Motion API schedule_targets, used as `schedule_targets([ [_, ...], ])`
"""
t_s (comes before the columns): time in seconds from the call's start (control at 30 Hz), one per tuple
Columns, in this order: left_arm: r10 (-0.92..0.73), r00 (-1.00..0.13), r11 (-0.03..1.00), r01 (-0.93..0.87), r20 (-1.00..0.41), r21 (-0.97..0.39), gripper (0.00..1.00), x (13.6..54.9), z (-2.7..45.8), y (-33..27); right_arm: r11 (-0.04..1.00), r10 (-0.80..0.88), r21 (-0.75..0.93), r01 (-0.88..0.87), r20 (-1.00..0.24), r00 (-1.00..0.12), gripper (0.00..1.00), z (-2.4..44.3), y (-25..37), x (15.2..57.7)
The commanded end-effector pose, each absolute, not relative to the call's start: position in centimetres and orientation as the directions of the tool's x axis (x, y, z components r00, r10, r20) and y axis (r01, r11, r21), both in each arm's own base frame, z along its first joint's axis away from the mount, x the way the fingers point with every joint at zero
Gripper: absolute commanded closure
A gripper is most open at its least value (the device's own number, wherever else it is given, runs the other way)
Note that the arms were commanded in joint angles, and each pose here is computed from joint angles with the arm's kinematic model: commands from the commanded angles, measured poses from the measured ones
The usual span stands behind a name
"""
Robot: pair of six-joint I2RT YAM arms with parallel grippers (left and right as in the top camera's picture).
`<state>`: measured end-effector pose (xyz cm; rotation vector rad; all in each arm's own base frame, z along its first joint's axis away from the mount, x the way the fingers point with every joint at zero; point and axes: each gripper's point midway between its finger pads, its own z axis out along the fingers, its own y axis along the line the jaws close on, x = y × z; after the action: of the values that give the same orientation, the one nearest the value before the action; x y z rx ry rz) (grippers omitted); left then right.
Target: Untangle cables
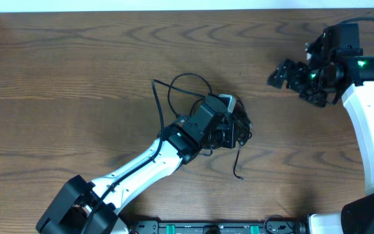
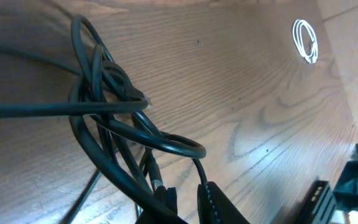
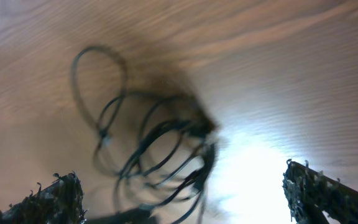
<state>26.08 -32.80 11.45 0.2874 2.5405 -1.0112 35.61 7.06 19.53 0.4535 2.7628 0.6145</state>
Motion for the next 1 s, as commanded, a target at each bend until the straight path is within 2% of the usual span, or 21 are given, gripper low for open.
schedule_targets([
  [0.0,0.093,-0.874,0.728,0.387,-0.477,-0.566,0.83,26.6,11.3,-32.0,0.793,0.333,0.576,0.198,-0.138,-0.933,0.01,20.6,9.8,35.2],
  [0.07,0.083,-0.878,0.737,0.372,-0.471,-0.565,0.78,27.0,11.2,-31.5,0.8,0.315,0.574,0.173,-0.158,-0.936,0.03,20.7,9.8,35.3],
  [0.13,0.069,-0.886,0.745,0.352,-0.459,-0.566,0.74,27.3,11.1,-30.8,0.808,0.297,0.57,0.152,-0.171,-0.94,0.11,20.7,9.8,35.3],
  [0.2,0.055,-0.891,0.755,0.332,-0.45,-0.565,0.68,27.7,11.2,-30.0,0.824,0.297,0.541,0.166,-0.164,-0.941,0.08,20.4,9.4,34.9],
  [0.33,0.069,-0.882,0.73,0.363,-0.466,-0.58,0.56,28.0,12.3,-29.2,0.863,0.345,0.433,0.261,-0.127,-0.93,0.09,19.3,7.9,33.5],
  [0.53,0.06,-0.855,0.722,0.394,-0.516,-0.569,0.42,28.6,13.9,-28.6,0.888,0.337,0.371,0.271,-0.125,-0.933,0.08,19.5,7.3,31.1],
  [0.6,0.064,-0.843,0.725,0.407,-0.535,-0.555,0.31,28.7,14.2,-28.4,0.886,0.351,0.366,0.284,-0.128,-0.928,0.07,19.5,7.0,29.9],
  [0.63,0.061,-0.838,0.73,0.408,-0.543,-0.549,0.29,28.9,14.3,-28.3,0.882,0.36,0.371,0.29,-0.133,-0.924,0.07,19.5,7.0,29.1],
  [0.73,0.062,-0.834,0.732,0.412,-0.549,-0.543,0.28,28.9,14.4,-28.3,0.878,0.379,0.379,0.294,-0.171,-0.91,0.06,19.5,6.6,27.3],
  [0.8,0.065,-0.833,0.732,0.414,-0.55,-0.542,0.28,28.9,14.4,-28.3,0.88,0.38,0.385,0.279,-0.217,-0.899,0.01,19.2,6.4,25.7],
  [0.87,0.064,-0.833,0.731,0.414,-0.55,-0.542,0.27,28.9,14.4,-28.3,0.879,0.382,0.393,0.27,-0.243,-0.892,0.01,18.5,6.2,24.6],
  [0.97,0.058,-0.829,0.743,0.408,-0.556,-0.53,0.27,29.2,14.3,-28.0,0.854,0.431,0.418,0.311,-0.233,-0.872,0.01,16.3,6.3,23.3],
])
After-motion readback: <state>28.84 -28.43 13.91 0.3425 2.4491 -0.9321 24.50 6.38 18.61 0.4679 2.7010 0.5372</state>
